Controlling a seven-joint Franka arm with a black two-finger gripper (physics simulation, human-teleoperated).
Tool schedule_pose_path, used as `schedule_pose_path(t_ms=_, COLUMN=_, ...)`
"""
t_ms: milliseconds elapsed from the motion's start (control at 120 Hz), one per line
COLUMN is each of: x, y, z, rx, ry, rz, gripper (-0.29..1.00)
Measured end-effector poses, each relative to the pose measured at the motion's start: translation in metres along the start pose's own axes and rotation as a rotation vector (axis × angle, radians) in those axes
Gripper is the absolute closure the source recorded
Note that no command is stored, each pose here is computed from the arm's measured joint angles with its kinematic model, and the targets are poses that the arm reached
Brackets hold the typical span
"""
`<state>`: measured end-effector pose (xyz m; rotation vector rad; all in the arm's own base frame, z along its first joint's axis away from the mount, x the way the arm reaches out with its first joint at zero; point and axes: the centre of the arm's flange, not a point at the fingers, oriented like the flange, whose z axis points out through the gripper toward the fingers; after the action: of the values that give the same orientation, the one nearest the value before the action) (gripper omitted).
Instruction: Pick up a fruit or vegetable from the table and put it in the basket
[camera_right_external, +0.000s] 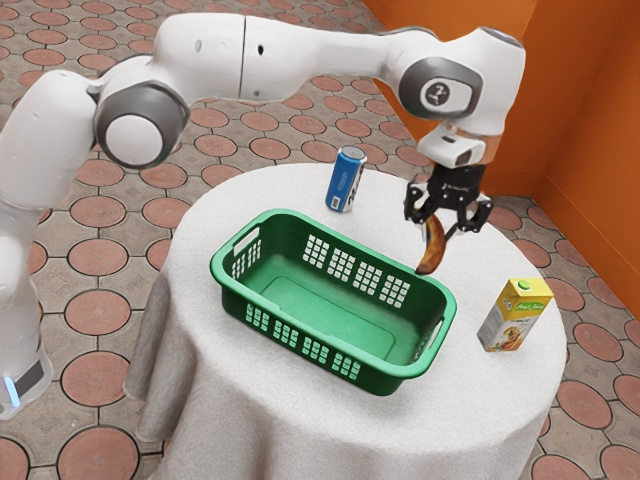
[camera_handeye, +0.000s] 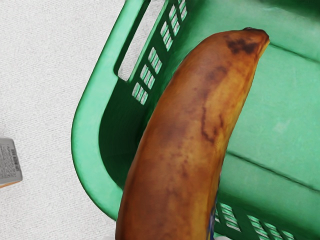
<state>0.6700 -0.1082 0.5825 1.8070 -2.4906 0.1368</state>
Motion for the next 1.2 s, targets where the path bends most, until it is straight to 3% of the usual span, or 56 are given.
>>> schedule_pose_path(t_ms=500, x=0.004, y=0.056, z=0.021, rx=-0.402, ry=0.010, rz=-0.144, gripper=0.51)
schedule_pose_path(t_ms=1200, x=0.027, y=0.066, z=0.117, rx=-0.609, ry=-0.011, rz=-0.241, gripper=0.51)
